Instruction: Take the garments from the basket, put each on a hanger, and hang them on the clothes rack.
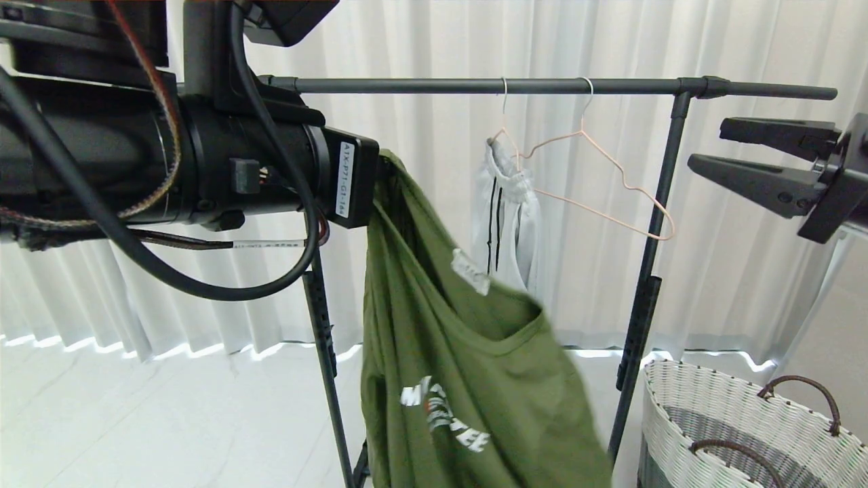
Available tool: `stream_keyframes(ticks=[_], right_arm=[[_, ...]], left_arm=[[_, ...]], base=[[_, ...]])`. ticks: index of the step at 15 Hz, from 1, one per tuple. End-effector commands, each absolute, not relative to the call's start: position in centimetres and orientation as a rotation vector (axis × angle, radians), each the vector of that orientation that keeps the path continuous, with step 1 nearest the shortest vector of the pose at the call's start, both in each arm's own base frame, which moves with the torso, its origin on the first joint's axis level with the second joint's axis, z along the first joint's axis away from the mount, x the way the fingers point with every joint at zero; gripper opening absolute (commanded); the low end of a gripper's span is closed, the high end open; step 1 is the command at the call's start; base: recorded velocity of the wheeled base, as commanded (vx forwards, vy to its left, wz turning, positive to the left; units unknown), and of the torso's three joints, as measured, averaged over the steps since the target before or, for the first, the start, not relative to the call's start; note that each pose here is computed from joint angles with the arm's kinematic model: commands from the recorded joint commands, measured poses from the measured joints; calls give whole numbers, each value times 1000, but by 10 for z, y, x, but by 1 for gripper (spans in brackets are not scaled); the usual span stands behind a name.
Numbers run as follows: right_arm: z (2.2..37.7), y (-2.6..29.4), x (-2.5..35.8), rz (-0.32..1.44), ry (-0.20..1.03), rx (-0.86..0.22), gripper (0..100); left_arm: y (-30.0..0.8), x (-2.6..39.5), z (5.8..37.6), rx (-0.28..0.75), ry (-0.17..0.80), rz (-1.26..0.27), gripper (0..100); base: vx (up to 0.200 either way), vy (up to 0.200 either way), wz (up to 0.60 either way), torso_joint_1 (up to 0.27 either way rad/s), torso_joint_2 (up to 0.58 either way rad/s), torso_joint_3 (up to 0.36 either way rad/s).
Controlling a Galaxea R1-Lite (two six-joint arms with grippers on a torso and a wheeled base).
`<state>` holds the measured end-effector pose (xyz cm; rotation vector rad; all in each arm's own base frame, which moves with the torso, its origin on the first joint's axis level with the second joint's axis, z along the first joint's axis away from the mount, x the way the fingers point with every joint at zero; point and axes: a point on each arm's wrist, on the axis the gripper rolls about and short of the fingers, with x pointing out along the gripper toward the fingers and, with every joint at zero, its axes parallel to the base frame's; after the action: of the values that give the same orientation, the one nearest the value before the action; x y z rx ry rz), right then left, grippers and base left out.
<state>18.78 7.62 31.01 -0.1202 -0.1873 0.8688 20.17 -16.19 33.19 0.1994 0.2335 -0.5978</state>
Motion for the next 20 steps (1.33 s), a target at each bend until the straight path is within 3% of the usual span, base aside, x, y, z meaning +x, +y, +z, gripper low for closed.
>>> stream_keyframes(ticks=[1,5,11,20], right_arm=[[301,72,178,870,-171,-120,100],[281,55,175,785,-101,-161,100],[231,27,170,397,190,-223,100],[203,-7,183,183,97,-307,100]], left_arm=[[-160,201,331,195,237,-594,0],[-149,188,327,204,244,-590,0],[-111,178,309,204,295,-437,0],[-91,176,284,189,379,-354,0]], base=[[0,0,0,0,0,0],[0,0,0,0,0,0],[0,0,0,0,0,0],[0,0,0,0,0,0]])
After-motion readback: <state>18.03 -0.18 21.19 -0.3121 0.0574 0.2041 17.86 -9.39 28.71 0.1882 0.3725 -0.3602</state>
